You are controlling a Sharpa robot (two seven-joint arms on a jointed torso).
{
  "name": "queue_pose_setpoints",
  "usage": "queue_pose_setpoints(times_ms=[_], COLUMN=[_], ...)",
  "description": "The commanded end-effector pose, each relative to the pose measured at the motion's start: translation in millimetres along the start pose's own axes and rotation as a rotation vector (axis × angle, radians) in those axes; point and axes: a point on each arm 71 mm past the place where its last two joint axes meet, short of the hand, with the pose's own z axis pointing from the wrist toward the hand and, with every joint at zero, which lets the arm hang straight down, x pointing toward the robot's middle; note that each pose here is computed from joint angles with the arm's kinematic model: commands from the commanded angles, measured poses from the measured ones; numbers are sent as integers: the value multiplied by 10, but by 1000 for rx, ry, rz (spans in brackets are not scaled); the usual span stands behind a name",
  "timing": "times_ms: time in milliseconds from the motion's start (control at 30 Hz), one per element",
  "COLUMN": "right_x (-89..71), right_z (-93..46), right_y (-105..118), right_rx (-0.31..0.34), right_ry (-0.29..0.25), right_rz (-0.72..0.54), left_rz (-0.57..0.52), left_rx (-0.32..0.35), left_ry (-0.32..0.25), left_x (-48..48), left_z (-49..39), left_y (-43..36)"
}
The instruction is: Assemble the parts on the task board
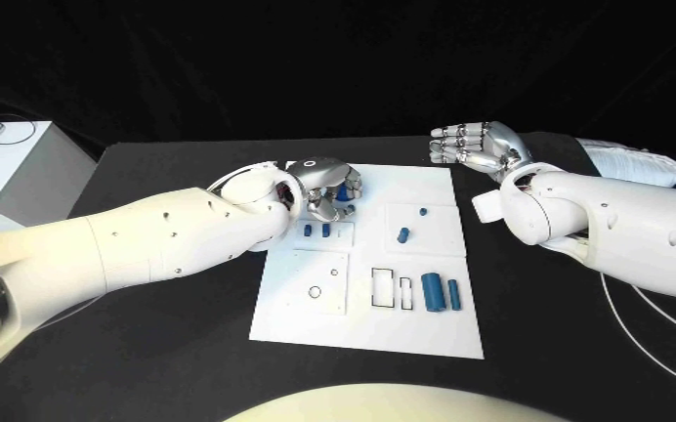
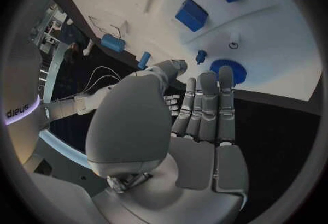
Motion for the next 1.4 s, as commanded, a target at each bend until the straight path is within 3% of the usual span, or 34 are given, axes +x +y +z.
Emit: queue_pose_setpoints(times_ms=[33,267,533,900,1400], right_x=[14,19,21,18,26], right_z=[3,5,4,2,5], right_y=[8,10,12,12,13], right_rx=[-7,-7,-8,-9,-9], right_ry=[8,8,7,6,9], right_rz=[1,1,1,1,2], left_rz=[51,63,73,89,79], left_rx=[-5,-8,-22,-48,-41], left_ry=[83,116,120,140,164], left_x=[56,80,82,92,111], left_z=[52,131,160,174,174], left_y=[-16,-45,-41,-1,-24])
